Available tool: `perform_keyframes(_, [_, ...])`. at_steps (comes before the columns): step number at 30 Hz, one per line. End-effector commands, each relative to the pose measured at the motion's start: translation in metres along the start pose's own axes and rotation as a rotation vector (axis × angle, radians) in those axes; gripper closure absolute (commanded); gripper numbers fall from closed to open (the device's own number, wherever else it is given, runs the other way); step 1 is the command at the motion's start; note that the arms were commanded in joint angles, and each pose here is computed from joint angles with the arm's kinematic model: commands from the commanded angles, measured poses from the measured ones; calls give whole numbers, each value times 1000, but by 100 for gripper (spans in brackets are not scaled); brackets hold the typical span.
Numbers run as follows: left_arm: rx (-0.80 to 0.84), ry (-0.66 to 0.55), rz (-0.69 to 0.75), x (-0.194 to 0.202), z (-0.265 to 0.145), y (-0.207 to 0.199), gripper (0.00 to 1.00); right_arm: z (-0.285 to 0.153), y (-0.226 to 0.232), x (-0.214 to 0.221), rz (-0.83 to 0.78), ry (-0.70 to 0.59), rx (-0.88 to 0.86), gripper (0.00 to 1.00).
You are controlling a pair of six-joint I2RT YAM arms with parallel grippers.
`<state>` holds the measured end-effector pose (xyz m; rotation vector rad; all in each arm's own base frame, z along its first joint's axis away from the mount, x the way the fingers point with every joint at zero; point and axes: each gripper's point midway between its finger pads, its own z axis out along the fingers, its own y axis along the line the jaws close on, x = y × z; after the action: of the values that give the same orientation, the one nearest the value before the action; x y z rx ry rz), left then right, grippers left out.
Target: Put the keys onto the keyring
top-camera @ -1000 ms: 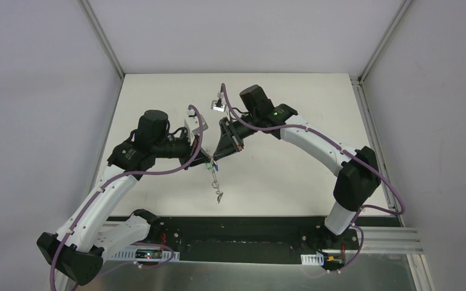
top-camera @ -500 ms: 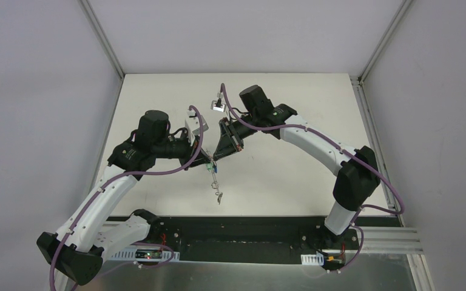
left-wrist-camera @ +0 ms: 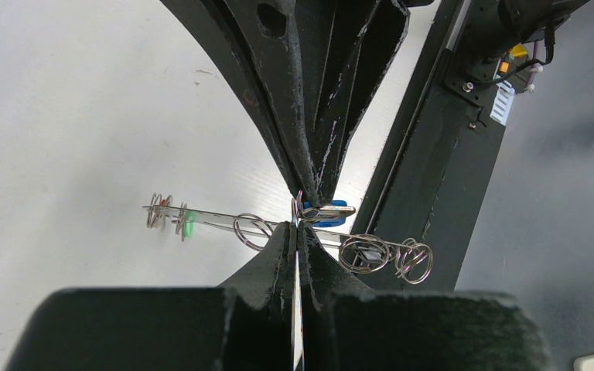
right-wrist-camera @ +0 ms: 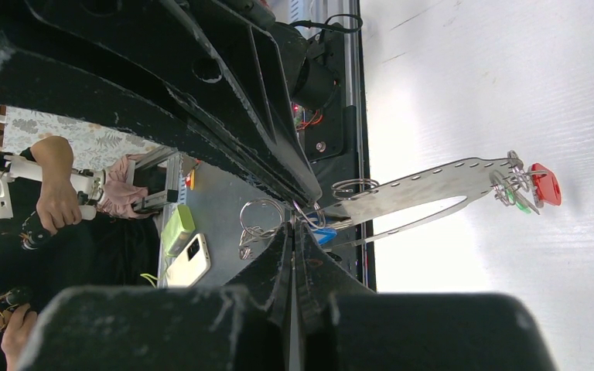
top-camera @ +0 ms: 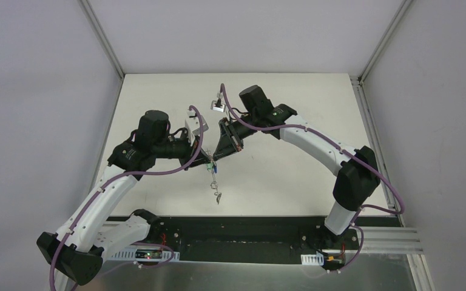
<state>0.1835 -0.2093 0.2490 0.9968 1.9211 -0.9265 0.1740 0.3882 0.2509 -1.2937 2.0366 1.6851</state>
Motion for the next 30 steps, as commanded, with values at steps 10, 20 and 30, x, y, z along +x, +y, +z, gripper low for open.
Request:
perform_keyframes(10, [41,-44,59,-12,1,-8,100,0,6,-18,-65,-31,7,100])
perform_keyframes(20, [40,-44,58,-12,1,-8,100,0,6,-17,-69,-31,9,100])
perform_keyframes(30, [39,-45,59,-12,1,-8,100,0,6,-17,-71,-32,13,100])
